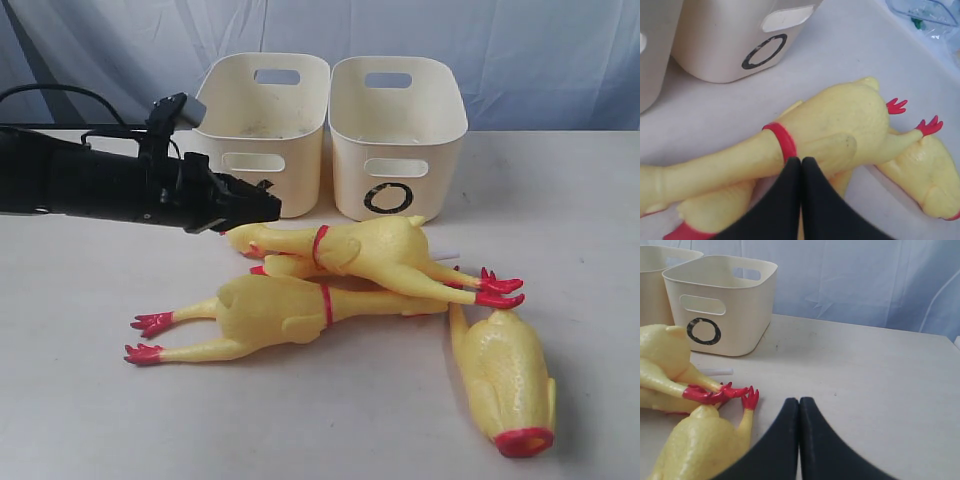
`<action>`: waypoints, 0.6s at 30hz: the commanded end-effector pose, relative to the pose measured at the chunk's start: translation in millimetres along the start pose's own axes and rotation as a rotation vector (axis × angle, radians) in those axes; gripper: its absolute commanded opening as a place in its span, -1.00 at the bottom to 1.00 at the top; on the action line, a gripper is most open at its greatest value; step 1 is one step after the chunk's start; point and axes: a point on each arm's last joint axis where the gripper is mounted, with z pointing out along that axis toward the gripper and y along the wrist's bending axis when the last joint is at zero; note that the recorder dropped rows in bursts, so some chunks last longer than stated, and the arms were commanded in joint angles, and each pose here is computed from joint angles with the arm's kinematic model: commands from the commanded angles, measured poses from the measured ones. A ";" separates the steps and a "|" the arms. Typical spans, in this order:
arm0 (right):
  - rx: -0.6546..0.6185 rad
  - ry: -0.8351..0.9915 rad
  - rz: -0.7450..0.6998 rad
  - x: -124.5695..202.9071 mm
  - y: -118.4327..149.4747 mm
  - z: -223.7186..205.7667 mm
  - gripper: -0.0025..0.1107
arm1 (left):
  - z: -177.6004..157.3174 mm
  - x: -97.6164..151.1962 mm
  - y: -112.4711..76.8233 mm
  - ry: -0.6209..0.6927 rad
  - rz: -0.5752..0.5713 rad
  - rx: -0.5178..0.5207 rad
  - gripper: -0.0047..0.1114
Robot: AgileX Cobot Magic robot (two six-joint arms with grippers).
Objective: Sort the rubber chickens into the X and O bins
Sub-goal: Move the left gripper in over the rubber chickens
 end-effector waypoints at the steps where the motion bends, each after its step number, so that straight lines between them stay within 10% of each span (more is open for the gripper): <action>1: 0.007 -0.017 -0.002 -1.0 -0.5 -0.4 -0.97 | 0.8 -1.1 0.0 0.006 0.027 -0.017 -0.92; 18: 0.007 -0.015 -0.002 -0.8 -0.4 -0.4 -0.97 | 0.4 7.0 -1.8 0.095 0.116 0.009 -0.92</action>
